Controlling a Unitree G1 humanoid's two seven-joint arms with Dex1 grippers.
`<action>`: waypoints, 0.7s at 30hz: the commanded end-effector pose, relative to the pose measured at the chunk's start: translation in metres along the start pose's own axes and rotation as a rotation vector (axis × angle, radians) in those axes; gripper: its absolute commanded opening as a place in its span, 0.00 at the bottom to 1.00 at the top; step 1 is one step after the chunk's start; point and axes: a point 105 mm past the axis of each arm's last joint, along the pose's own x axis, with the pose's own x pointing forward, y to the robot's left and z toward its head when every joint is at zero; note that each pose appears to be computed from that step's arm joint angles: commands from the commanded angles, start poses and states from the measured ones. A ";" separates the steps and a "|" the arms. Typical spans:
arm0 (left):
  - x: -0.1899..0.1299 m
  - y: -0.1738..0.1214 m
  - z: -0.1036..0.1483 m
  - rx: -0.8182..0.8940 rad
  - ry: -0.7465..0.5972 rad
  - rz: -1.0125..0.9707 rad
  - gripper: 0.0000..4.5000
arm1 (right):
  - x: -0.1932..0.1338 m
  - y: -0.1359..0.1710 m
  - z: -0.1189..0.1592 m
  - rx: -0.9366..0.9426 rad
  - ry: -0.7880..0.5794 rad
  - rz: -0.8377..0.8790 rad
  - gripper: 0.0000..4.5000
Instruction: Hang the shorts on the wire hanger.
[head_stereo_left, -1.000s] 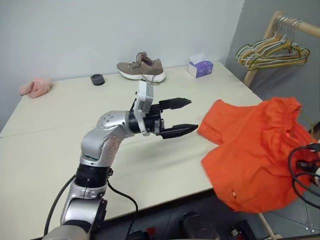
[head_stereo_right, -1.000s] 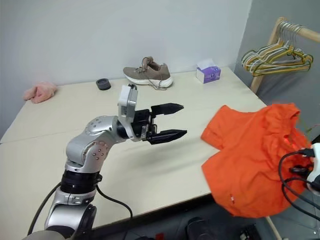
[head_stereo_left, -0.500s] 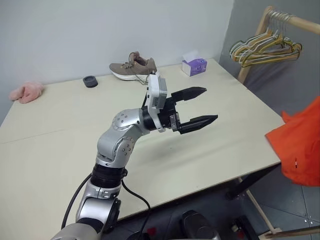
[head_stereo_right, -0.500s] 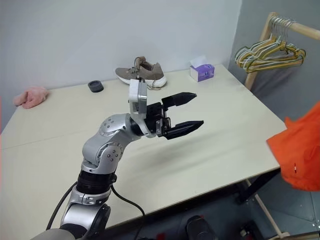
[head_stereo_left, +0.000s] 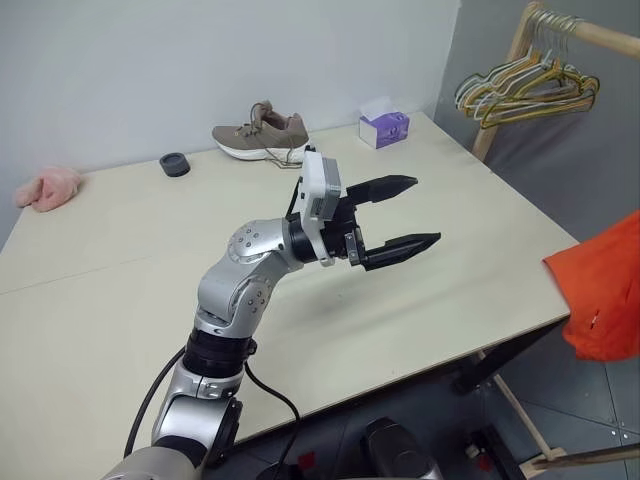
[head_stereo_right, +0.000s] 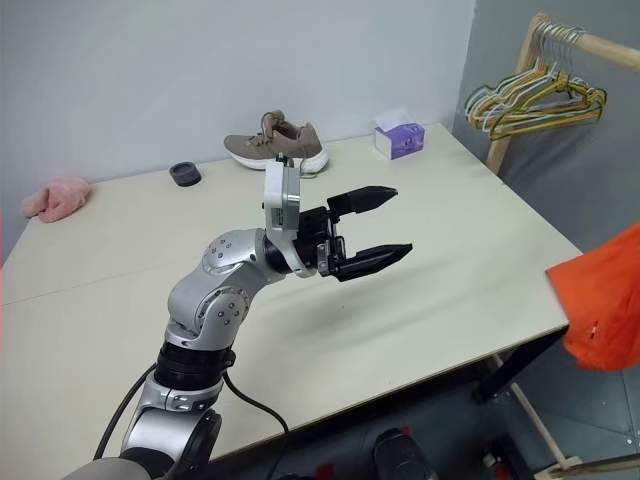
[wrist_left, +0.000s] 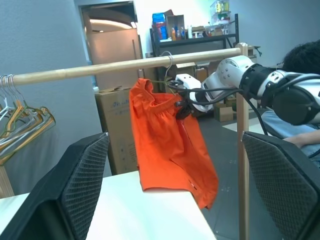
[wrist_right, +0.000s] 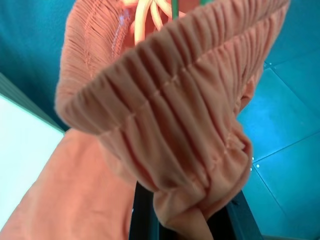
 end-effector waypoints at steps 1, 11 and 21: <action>0.006 -0.007 0.012 0.047 -0.035 -0.023 1.00 | -0.009 -0.007 0.025 0.017 -0.071 -0.010 0.00; 0.012 -0.011 0.013 0.026 -0.062 -0.040 1.00 | -0.004 -0.001 0.002 0.041 0.043 0.030 0.00; 0.019 -0.013 0.018 -0.013 -0.108 -0.060 1.00 | -0.013 0.003 0.013 0.072 -0.025 0.068 0.12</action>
